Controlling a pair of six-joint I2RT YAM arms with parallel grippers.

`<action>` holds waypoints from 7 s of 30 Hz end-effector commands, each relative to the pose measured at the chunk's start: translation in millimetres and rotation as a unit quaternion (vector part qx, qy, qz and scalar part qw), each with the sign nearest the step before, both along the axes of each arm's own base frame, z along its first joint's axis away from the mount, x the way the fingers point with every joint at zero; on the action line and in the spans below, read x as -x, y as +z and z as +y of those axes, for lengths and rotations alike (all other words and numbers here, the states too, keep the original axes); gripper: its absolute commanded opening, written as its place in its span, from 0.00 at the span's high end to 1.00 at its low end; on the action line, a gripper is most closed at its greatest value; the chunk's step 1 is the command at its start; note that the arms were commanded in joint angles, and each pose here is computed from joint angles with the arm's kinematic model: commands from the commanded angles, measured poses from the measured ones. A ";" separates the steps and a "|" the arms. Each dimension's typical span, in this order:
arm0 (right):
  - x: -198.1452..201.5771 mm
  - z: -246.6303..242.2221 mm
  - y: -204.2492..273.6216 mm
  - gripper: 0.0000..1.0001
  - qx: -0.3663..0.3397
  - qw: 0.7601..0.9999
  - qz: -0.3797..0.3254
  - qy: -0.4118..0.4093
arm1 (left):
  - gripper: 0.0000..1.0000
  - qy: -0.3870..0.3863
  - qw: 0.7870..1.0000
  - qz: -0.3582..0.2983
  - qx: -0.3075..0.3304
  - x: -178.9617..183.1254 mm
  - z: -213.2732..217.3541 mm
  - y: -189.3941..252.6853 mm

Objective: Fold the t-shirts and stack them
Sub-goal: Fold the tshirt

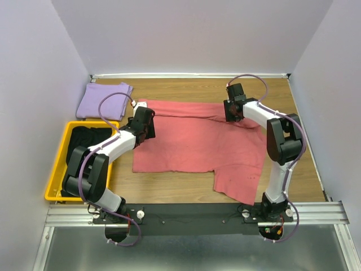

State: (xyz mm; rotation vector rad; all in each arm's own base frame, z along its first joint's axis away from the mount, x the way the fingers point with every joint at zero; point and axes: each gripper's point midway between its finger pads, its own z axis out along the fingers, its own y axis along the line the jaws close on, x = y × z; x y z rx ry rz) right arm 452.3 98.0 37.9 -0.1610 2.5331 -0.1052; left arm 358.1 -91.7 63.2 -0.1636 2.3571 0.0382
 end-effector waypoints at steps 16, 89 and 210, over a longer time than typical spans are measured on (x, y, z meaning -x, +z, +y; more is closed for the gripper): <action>-2.0 -6.9 22.3 0.54 0.021 0.998 -0.014 0.054 | 0.33 -0.001 0.999 -0.031 -0.008 -7.0 -3.0 6.9; -60.0 -37.6 50.2 0.77 0.106 0.994 -0.013 0.030 | 0.33 -0.027 0.999 -0.034 -0.006 -2.8 -16.2 8.4; 82.9 78.2 22.0 0.97 -0.148 0.965 0.206 0.072 | 0.33 -0.050 0.998 -0.024 -0.004 -0.6 -31.5 5.0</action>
